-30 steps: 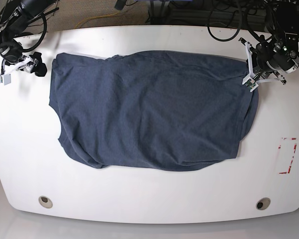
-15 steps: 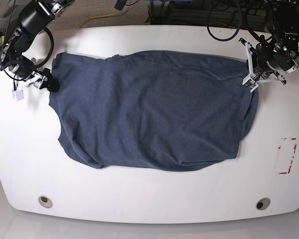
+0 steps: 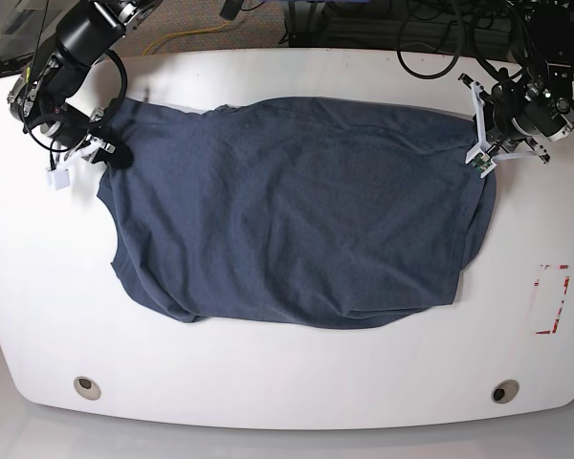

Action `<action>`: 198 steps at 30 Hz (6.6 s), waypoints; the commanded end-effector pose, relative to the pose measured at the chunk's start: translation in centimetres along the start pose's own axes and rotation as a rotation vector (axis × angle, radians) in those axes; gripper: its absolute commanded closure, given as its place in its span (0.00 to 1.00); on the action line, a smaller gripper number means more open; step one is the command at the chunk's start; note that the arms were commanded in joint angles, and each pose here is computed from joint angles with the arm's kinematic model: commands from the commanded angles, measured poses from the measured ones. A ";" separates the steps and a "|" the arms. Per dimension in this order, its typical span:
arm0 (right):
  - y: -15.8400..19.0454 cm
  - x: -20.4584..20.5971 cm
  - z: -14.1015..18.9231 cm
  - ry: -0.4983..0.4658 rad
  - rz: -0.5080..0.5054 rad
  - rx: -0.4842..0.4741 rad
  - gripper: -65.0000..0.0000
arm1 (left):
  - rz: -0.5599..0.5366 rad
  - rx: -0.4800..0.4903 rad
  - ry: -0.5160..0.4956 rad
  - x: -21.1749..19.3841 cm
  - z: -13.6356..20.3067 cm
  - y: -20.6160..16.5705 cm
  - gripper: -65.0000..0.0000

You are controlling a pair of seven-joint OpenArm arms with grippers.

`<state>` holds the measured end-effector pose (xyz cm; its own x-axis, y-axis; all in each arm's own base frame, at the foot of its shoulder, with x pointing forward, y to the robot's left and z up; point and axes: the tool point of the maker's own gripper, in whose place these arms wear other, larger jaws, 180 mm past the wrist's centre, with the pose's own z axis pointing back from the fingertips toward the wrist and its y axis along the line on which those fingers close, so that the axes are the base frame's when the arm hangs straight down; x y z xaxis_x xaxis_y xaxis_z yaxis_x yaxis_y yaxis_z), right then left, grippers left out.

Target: Fold the T-shirt properly

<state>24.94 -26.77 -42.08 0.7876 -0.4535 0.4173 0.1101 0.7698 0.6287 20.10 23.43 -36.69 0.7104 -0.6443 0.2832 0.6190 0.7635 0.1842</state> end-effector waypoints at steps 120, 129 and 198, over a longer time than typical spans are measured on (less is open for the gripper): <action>-1.8 0.8 4.9 0.126 0.252 -0.132 1.00 | 0.185 0.011 0.015 -3.7 -1.2 2.7 1.00; -0.9 -0.5 5.4 0.114 0.213 -0.052 1.00 | 0.194 0.038 0.029 -5.0 -0.1 2.7 1.00; 0.3 -1.1 4.4 0.097 0.190 0.003 1.00 | 0.325 -0.282 -0.059 -4.4 -1.5 -0.3 0.40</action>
<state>20.52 -27.13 -40.79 0.8694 -0.2605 0.4198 -0.0254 0.8249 0.5647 16.55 25.51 -40.29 0.8820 -0.3498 0.3157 0.4243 0.8809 -0.2096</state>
